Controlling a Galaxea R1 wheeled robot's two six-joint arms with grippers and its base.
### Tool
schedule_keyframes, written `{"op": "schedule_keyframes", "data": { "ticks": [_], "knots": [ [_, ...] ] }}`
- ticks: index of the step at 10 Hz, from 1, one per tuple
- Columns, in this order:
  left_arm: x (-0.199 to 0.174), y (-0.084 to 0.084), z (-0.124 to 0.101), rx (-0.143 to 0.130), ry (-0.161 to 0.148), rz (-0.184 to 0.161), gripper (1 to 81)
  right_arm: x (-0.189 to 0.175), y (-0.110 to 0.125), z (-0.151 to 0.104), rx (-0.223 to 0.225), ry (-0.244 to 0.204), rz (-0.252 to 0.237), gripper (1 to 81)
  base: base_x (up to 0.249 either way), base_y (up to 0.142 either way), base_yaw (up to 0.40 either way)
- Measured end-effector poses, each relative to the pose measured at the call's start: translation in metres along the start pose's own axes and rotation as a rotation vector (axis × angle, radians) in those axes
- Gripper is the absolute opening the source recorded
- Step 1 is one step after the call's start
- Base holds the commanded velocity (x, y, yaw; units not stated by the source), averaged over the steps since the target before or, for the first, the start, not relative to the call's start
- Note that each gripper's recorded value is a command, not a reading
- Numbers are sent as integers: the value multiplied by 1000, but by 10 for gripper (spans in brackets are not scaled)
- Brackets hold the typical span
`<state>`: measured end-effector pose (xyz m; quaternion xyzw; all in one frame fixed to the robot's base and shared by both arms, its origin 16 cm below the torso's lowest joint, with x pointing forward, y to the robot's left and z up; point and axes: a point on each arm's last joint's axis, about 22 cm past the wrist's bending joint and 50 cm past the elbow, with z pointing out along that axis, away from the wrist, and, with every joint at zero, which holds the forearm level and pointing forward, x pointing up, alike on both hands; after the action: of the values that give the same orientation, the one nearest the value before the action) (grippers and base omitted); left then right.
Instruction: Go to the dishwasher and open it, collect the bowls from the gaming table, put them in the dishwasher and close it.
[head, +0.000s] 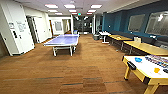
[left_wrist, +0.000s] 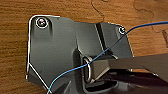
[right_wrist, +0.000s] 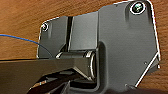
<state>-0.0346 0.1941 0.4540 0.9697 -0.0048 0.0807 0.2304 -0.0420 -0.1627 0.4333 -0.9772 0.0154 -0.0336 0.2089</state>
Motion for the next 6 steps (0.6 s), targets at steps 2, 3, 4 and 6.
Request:
{"op": "schedule_keyframes", "data": {
  "ticks": [2, 3, 4, 6],
  "knots": [
    [0, 0, 0, 1, 0, 0, 811, 0, 0, 0, 0, 1, 0, 811, 179, 0, 0],
    [0, 0, 0, 0, 0, 0, 811, 0, -1, 0, 1, 1, 0, 811, 179, 0, 0],
    [0, 0, 0, 1, 0, 1, 811, 0, -1, 0, 1, 1, 0, 811, 179, 0, 0],
    [0, 0, 0, 0, 0, 0, 811, 0, 0, 0, 0, 1, -1, 811, 179, 0, 0]
  ]
}}
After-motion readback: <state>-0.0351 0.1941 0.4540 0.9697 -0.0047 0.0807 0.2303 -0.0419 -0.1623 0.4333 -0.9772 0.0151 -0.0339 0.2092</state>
